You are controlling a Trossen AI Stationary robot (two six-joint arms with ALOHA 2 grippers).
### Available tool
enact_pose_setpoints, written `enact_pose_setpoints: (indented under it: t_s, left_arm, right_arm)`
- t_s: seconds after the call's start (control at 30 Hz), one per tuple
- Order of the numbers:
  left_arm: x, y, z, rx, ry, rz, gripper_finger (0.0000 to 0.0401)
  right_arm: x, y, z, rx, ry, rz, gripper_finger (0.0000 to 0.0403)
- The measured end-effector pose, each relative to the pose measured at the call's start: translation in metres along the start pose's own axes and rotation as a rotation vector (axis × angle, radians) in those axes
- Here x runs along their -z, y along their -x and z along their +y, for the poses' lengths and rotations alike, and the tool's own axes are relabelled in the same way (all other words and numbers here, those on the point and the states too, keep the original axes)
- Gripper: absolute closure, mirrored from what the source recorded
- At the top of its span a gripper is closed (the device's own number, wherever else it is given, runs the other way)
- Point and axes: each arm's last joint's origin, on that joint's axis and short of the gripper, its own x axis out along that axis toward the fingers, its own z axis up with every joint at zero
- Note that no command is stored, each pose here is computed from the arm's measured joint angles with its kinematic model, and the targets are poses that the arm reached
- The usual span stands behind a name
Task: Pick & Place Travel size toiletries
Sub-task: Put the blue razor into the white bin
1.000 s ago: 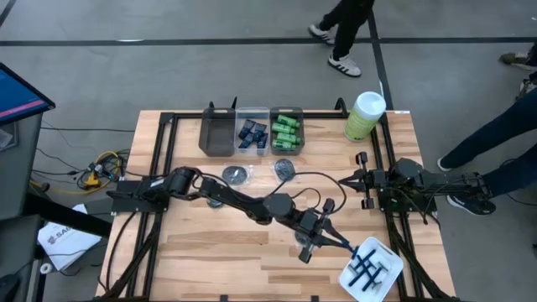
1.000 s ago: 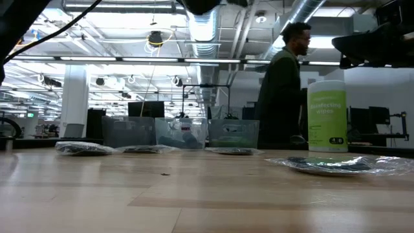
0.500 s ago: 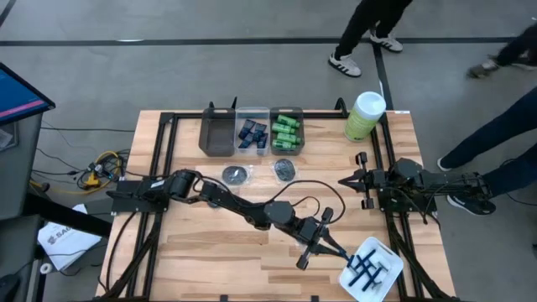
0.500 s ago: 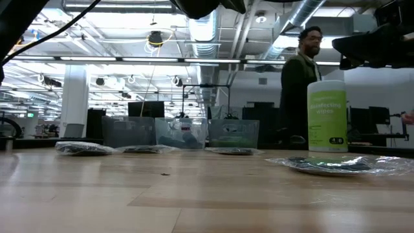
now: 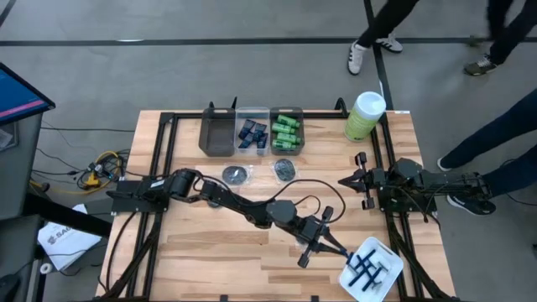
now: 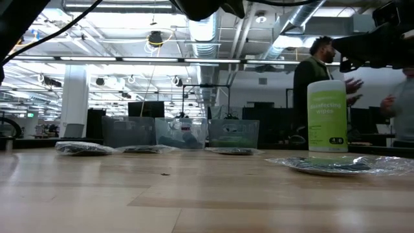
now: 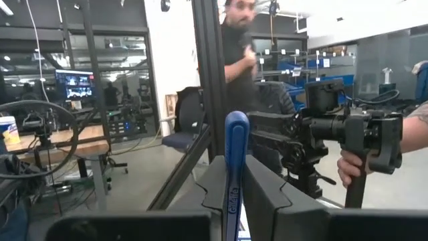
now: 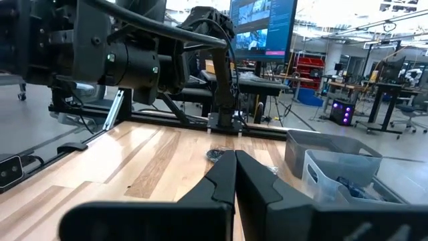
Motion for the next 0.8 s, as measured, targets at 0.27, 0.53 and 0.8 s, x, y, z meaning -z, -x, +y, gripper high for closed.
enact_pose_setpoints:
  t_s: [0.27,0.53,0.8]
  left_arm:
    - [0.0017,0.0000,-0.0001,0.001,0.004,0.017,0.0384]
    - [0.0020,0.0001,0.0001,0.001,0.005,0.021,0.0384]
    - [0.0021,0.0001,0.0000,0.003,0.005,0.021,0.0384]
  right_arm:
    - [0.0000,0.0000,0.0000,0.001,0.000,0.000,0.0403]
    - [0.0000,0.0000,0.0000,0.002,0.000,0.000,0.0403]
    - [0.0000,0.0000,0.0000,0.002,0.000,0.000,0.0403]
